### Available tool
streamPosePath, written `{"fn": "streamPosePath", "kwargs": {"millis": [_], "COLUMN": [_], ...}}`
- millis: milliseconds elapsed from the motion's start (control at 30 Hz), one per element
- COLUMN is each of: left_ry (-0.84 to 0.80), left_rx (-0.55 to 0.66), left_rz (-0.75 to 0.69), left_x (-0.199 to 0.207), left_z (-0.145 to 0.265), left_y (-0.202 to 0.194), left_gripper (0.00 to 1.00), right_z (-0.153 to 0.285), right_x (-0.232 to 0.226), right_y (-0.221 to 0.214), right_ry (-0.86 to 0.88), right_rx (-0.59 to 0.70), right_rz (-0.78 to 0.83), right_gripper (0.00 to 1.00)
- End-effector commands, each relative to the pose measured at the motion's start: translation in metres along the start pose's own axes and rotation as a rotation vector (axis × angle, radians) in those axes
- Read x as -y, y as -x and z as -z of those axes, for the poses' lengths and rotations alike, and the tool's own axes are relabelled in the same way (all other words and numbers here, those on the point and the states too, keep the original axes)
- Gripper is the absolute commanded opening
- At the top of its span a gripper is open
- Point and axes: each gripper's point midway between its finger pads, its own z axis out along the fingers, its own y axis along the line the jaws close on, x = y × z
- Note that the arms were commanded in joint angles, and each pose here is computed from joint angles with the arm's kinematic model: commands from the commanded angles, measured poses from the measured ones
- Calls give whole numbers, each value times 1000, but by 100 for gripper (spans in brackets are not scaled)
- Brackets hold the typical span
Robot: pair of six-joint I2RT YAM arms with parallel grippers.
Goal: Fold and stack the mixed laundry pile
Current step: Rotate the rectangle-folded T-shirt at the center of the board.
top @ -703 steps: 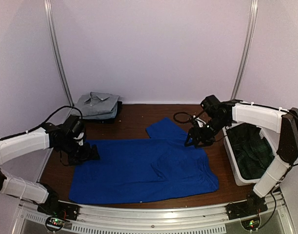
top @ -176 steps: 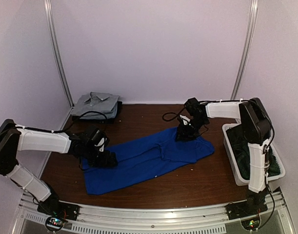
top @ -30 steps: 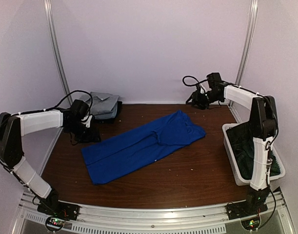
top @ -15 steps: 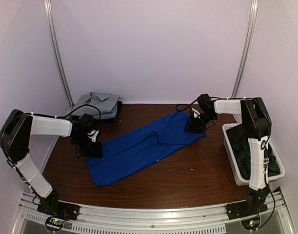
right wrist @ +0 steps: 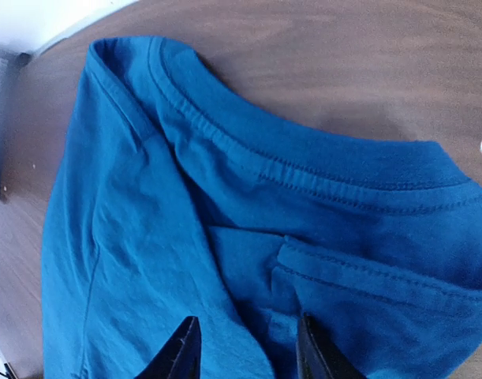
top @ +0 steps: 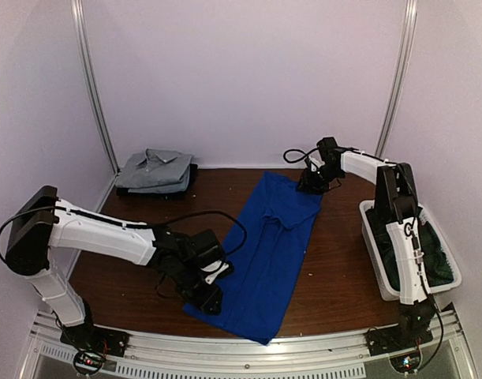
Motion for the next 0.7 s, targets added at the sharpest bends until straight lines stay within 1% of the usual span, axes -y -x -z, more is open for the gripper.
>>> {"fn": "streamPosePath", "kwargs": {"millis": [0, 67, 167, 267, 333, 400, 433, 500, 567, 667], "left_ry": [-80, -85, -94, -78, -70, -41, -30, -17, 0, 9], "left_rx": [33, 120, 221, 285, 318, 317, 300, 291, 272, 234], "left_rz": [-4, 12, 84, 141, 131, 108, 99, 97, 106, 123], "left_x": [32, 29, 8, -15, -20, -23, -24, -26, -31, -39], "left_z": [37, 56, 67, 65, 62, 53, 41, 31, 20, 6], "left_y": [20, 48, 84, 118, 142, 161, 167, 175, 173, 158], "left_gripper": [46, 47, 47, 47, 47, 46, 46, 44, 43, 42], "right_z": [31, 49, 77, 91, 90, 85, 81, 69, 58, 39], "right_x": [-28, -39, -57, -77, -86, -93, -96, -93, -89, -75], "right_y": [21, 21, 10, -19, -47, -75, -89, -116, -131, -143], "right_ry": [50, 66, 84, 107, 111, 109, 110, 88, 76, 36], "right_rx": [41, 55, 72, 52, 9, -35, -57, -106, -129, -160], "right_rz": [39, 54, 69, 75, 75, 68, 68, 52, 35, 23], "right_gripper": [45, 47, 48, 48, 48, 47, 47, 46, 45, 44]}}
